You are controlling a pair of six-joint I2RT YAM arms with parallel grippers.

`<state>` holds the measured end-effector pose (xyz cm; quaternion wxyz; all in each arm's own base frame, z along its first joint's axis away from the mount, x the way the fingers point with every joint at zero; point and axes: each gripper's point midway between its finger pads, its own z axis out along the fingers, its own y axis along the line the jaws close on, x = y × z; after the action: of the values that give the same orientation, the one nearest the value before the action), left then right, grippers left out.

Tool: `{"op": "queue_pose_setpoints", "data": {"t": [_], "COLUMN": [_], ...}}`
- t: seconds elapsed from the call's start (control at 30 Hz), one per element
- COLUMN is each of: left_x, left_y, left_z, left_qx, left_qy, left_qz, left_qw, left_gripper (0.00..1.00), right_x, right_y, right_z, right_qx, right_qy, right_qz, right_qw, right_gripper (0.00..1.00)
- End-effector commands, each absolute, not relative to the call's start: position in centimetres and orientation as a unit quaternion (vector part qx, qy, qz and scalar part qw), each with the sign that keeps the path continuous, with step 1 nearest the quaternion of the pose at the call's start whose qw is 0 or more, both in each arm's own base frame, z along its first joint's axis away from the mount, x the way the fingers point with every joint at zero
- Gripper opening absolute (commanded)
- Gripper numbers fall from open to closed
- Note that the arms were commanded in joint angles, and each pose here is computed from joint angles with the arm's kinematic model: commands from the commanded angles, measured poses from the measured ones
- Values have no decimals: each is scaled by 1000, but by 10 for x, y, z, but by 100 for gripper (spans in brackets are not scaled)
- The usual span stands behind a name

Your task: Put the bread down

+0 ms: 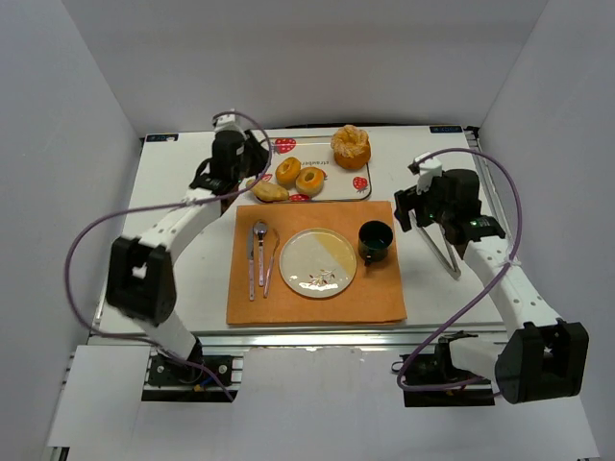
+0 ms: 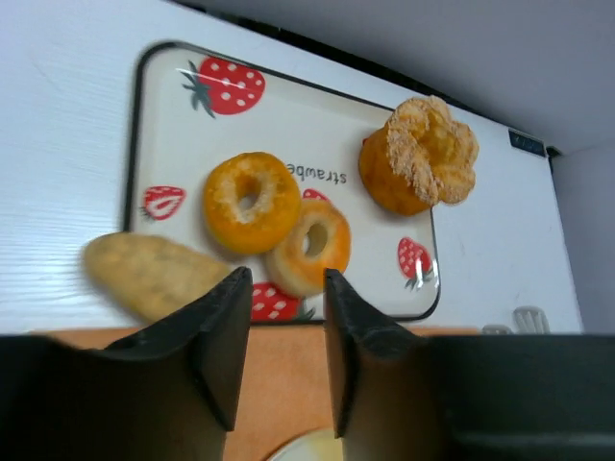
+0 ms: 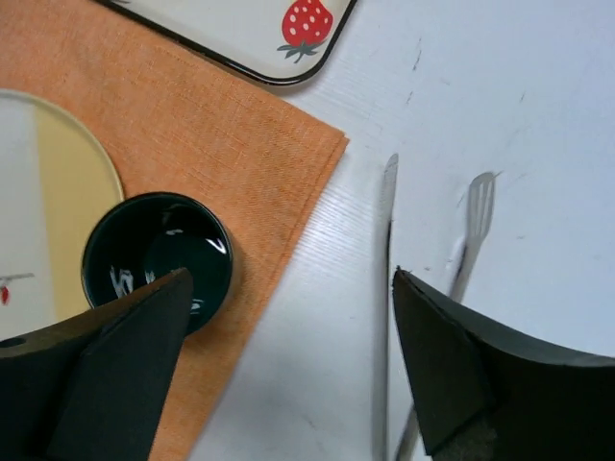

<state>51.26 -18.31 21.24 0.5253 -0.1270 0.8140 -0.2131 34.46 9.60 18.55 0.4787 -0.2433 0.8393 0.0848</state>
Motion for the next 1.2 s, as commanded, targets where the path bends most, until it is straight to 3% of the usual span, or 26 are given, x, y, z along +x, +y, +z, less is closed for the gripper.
{"op": "queue_pose_setpoints", "data": {"t": [0.0,0.03,0.1,0.13,0.17,0.23,0.27,0.33,0.37,0.47,0.73,1.0,1.17], "left_x": [470,450,420,408,386,362,348,319,305,280,245,246,249], "left_y": [-156,-146,-130,-125,-115,-105,-100,-90,-86,-82,-72,-75,-78], "left_z": [263,284,250,245,237,221,230,187,175,156,128,128,128], "left_qx": [-139,-143,-155,-159,-165,-176,-183,-198,-206,-218,-275,-261,-252], "left_qy": [769,752,768,768,767,774,762,788,792,797,771,781,788], "left_qz": [-215,-221,-199,-197,-196,-189,-200,-187,-186,-198,-235,-231,-229], "left_qw": [585,604,589,588,588,578,589,553,543,528,523,517,514], "left_gripper": [41,5,0,0,0,3,29,61,71,77,78,78,78], "right_x": [344,339,342,346,348,351,350,354,353,354,358,363,360], "right_y": [91,83,77,63,57,36,34,18,11,-5,-37,-41,-31], "right_z": [208,203,200,186,180,171,166,150,139,119,72,39,17], "right_qx": [-299,-332,-345,-318,-300,-244,-233,-218,-216,-224,-299,-297,-307], "right_qy": [801,796,794,818,832,860,866,887,896,906,898,915,919], "right_qz": [82,81,77,79,88,132,150,146,138,95,-1,17,64], "right_qw": [512,500,494,472,458,429,416,380,362,347,323,274,238], "right_gripper": [85,56,13,1,0,0,14,58,76,89,89,89,82]}}
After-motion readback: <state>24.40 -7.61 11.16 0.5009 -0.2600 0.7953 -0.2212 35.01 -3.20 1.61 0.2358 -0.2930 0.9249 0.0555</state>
